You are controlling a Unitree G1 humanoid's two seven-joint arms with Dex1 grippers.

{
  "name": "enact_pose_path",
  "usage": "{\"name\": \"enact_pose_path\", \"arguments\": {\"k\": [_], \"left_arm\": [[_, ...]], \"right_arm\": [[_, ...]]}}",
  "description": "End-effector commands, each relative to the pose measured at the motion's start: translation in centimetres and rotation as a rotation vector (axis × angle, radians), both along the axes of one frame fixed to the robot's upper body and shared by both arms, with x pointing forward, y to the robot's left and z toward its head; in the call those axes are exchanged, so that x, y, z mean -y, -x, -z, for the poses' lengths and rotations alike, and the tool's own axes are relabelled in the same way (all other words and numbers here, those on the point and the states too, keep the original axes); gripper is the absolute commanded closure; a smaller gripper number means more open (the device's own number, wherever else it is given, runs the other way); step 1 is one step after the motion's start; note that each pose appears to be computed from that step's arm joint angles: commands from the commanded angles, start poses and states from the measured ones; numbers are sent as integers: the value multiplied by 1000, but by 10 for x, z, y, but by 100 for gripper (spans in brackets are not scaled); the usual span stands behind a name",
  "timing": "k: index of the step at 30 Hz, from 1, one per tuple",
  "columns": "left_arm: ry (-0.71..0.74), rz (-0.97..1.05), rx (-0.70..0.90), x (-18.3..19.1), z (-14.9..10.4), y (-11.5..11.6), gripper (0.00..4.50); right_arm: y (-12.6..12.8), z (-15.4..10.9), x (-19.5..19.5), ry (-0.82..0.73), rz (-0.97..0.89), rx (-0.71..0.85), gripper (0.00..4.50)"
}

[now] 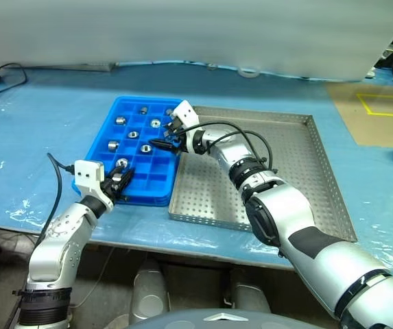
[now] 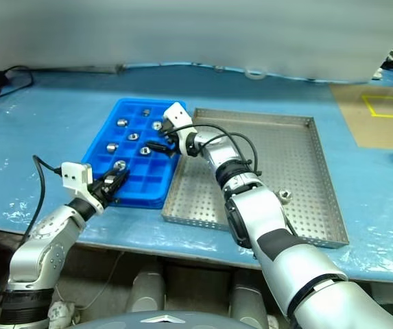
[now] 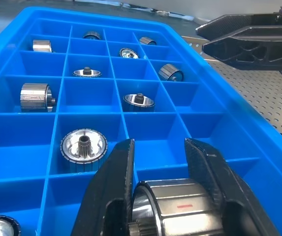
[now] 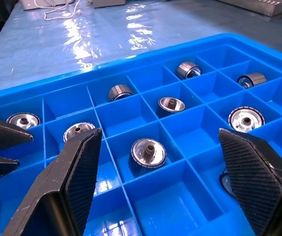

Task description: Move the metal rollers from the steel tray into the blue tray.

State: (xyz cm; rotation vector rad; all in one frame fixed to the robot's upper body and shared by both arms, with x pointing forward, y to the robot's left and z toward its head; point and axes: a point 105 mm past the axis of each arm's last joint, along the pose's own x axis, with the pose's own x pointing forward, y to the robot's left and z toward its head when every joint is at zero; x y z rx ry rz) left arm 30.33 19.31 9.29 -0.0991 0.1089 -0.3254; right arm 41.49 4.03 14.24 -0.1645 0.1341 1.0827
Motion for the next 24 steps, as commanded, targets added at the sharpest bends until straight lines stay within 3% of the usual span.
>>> {"name": "enact_pose_path", "arguments": {"k": [1,2,9,17,20,24], "left_arm": [[-7,15,-55,5,16,-1,315],[-4,16,-55,6,16,-2,315],[42,-1,-44,5,12,-12,101],[89,-84,31,-15,-8,-16,101],[172,-89,158,-19,-38,-13,101],[154,11,244,-7,-59,-6,101]], "right_arm": [[1,-10,-4,-22,-13,36,57],[1,-9,-4,-22,-13,35,57],[0,-9,-3,-27,-7,34,53],[-2,-7,3,-22,9,34,53],[-5,-10,8,-37,28,34,53],[-9,-21,19,-101,34,28,53]]}}
